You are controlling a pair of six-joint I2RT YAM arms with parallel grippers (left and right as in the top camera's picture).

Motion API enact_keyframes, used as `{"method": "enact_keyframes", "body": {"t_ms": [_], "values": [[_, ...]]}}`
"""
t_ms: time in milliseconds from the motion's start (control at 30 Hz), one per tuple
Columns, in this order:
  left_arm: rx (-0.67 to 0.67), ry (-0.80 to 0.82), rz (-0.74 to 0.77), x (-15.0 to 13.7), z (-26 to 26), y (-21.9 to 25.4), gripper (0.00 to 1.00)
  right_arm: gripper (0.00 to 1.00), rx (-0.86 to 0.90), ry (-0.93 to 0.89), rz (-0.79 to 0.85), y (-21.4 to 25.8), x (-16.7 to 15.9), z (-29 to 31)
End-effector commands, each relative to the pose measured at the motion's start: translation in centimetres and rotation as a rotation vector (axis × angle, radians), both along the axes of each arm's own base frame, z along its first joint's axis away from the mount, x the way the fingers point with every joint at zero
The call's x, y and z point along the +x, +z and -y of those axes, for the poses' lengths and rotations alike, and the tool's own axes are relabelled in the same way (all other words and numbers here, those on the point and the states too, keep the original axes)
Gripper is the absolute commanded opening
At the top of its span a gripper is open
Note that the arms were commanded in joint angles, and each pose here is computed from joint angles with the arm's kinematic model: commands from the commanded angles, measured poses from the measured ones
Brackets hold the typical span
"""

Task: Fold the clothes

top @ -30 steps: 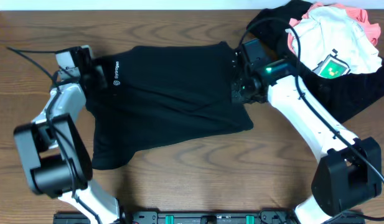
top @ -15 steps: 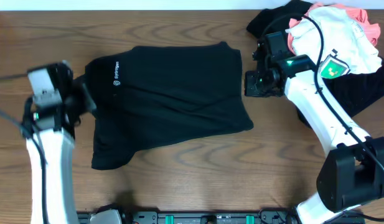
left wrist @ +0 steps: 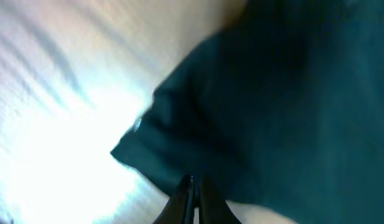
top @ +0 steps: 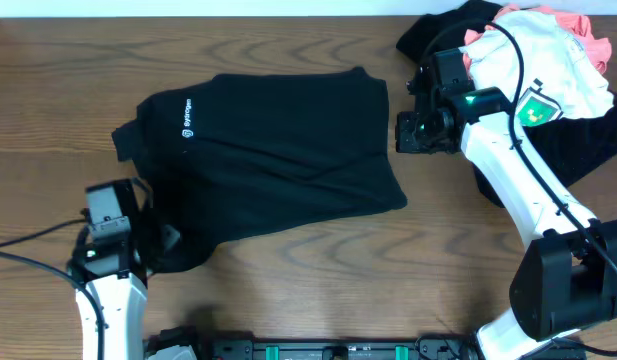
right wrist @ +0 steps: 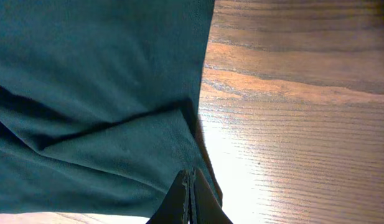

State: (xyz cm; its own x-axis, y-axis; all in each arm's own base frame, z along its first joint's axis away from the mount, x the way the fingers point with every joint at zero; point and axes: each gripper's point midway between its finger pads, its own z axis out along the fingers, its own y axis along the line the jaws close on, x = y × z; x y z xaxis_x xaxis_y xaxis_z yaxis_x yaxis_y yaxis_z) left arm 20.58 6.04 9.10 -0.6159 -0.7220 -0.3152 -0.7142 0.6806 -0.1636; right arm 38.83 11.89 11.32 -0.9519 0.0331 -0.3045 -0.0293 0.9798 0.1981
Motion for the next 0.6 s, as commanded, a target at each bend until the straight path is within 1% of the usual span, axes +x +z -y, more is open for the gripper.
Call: {"method": "enact_keyframes", "body": {"t_ms": [0,233,333,400,467,567], "values": [[-0.024,0.047,-0.028,-0.9,0.6,-1.0,0.06,0.01,-0.001,0.017,0.008,0.0,0.3,0.2],[-0.051,0.07,-0.1,-2.8,1.3,-3.1,0.06,0.01,-0.001,0.004,0.033,0.2,1.1,1.3],[-0.07,0.107,-0.137,-3.9,1.5,-4.3,0.07,0.01,0.0,-0.009,0.042,0.2,1.4,1.7],[-0.073,0.116,-0.141,-4.1,1.6,-4.8,0.13,0.01,0.001,-0.014,0.047,0.3,1.6,2.0],[-0.07,0.115,-0.123,-3.8,1.5,-5.1,0.22,0.01,0.002,-0.018,0.05,0.3,1.7,2.1],[-0.065,0.115,-0.091,-3.1,1.4,-5.3,0.27,0.01,-0.001,-0.013,0.055,0.4,1.8,2.2]]}}
